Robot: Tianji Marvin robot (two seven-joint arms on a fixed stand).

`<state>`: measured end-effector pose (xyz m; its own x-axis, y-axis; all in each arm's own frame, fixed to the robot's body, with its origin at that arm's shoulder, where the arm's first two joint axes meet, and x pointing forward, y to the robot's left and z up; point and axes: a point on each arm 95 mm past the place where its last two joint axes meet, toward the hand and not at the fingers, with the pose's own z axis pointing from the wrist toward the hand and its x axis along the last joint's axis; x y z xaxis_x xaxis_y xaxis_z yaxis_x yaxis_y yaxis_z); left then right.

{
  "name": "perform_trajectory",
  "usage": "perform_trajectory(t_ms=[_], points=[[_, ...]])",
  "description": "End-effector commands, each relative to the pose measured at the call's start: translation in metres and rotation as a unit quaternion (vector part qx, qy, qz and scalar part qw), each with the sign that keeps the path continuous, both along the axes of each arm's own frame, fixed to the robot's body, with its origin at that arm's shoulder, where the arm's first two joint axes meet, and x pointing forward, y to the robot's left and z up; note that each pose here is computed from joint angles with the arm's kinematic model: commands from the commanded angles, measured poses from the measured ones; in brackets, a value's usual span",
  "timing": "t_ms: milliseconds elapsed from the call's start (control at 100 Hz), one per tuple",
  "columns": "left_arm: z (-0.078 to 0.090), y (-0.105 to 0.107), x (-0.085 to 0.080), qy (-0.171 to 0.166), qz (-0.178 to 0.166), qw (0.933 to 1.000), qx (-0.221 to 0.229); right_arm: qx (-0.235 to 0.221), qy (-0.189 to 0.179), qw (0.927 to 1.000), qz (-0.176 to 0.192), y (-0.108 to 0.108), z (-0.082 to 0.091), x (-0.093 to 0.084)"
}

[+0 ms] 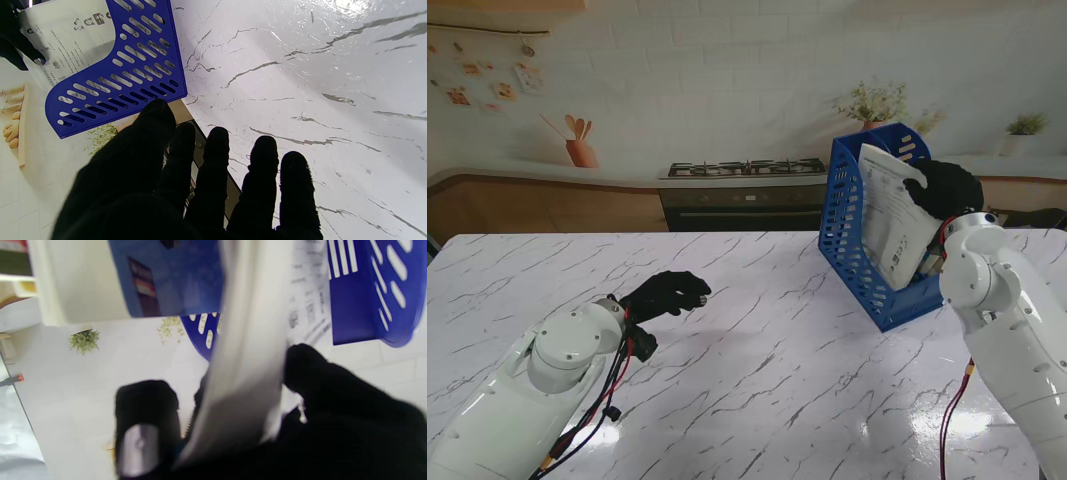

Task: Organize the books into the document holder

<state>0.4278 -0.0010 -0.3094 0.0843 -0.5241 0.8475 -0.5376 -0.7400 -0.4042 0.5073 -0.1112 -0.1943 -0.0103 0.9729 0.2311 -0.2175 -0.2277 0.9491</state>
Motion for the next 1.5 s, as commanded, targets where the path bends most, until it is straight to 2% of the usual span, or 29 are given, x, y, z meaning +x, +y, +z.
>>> perform_trajectory(t_ms=[0,360,830,1050,1180,1490], points=[[-0.001,-0.004,-0.001,-0.004,-0.012,0.9999,-0.009,-0.003,0.006,1.0,0.0,0.006,-0.009,-0.005],[-0.001,-0.005,-0.002,-0.003,-0.011,0.9999,-0.011,-0.007,0.008,0.9999,-0.002,0.011,-0.007,-0.011],[-0.001,-0.005,0.0,-0.003,-0.013,0.9998,-0.011,0.002,-0.008,1.0,0.003,0.012,0.007,-0.024],[-0.002,-0.004,-0.001,-0.002,-0.013,0.9999,-0.01,0.019,-0.015,0.9996,0.014,0.016,0.025,-0.037],[-0.002,-0.004,-0.001,-0.002,-0.012,0.9999,-0.012,0.017,-0.034,0.9991,0.018,0.019,0.038,-0.047],[0.0,-0.001,-0.004,-0.006,-0.01,0.9999,-0.011,0.028,-0.071,0.9955,0.056,0.044,0.063,-0.072]])
